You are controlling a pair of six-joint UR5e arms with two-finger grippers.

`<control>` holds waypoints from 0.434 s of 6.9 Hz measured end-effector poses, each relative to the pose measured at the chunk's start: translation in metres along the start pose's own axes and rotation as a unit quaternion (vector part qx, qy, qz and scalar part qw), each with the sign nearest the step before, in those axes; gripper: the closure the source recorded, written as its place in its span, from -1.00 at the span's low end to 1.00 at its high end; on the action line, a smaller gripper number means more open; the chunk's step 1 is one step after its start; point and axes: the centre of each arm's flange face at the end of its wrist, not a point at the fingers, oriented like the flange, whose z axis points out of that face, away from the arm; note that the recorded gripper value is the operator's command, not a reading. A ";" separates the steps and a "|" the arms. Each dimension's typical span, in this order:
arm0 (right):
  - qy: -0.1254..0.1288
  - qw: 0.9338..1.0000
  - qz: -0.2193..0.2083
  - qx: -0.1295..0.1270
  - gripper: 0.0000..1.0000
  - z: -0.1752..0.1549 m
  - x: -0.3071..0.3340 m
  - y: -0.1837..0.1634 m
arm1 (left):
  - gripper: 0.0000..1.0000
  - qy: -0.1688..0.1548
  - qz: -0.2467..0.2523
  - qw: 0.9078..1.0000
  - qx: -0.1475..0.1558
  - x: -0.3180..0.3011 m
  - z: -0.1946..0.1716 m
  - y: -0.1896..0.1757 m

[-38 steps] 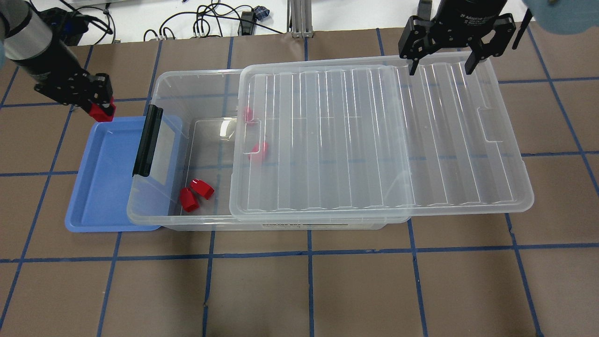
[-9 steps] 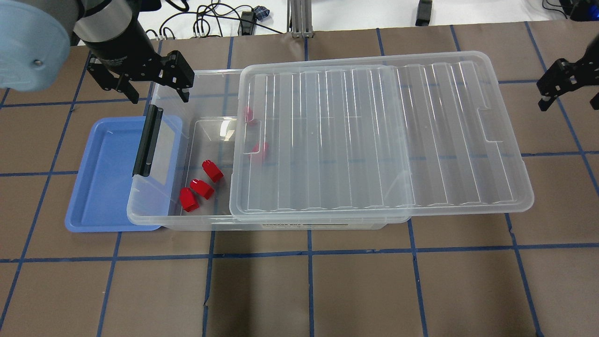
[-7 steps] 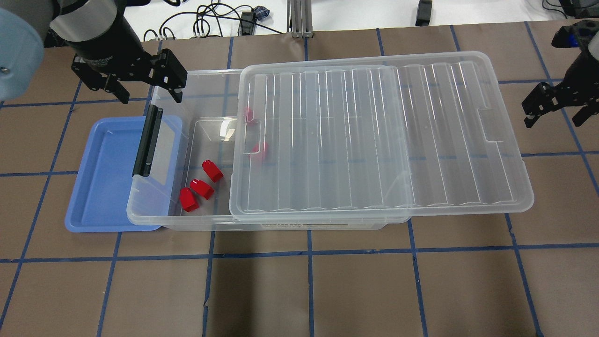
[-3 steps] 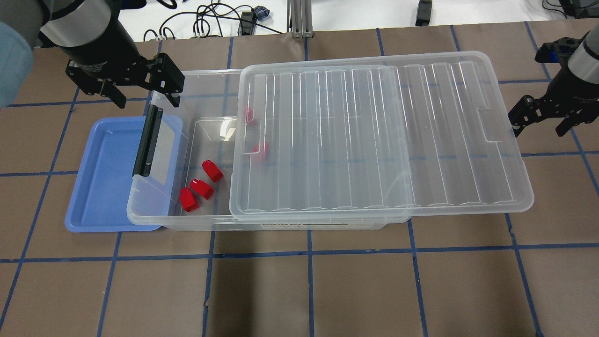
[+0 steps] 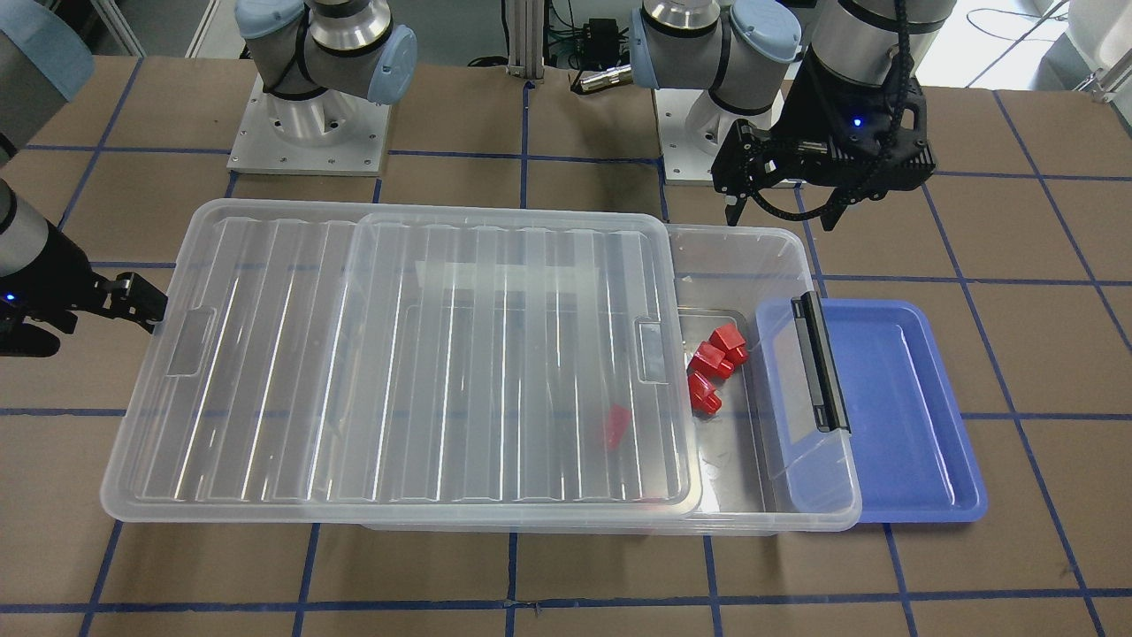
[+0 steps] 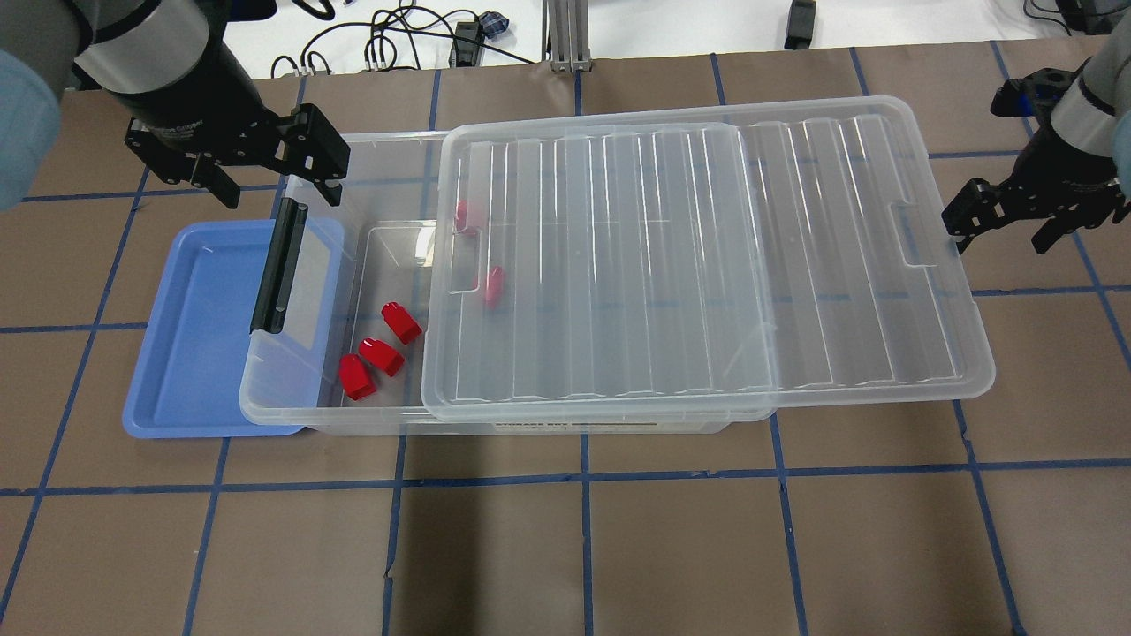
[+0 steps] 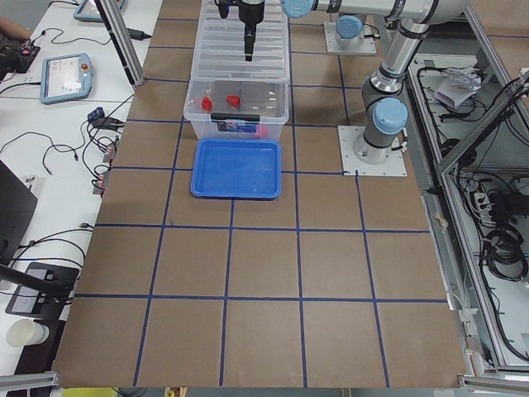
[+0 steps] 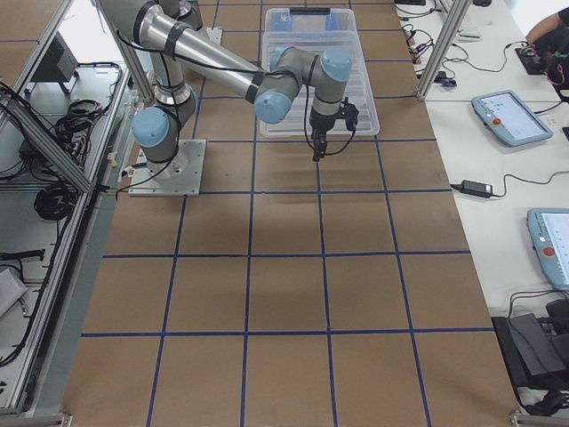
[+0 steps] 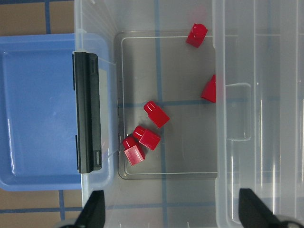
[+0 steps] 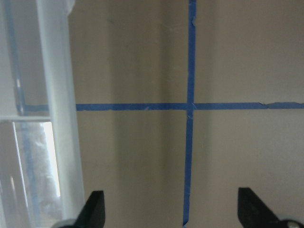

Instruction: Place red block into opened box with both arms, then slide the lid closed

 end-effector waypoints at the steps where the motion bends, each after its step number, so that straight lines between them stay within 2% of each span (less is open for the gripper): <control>1: 0.002 1.000 -0.008 0.004 -1.00 -0.002 -0.022 -0.002 | -1.00 -0.001 0.000 1.000 0.003 0.000 -0.003 0.001; 3: 0.005 1.000 -0.006 0.012 -1.00 -0.005 -0.072 -0.005 | -1.00 -0.001 0.000 1.000 0.003 0.000 -0.004 0.001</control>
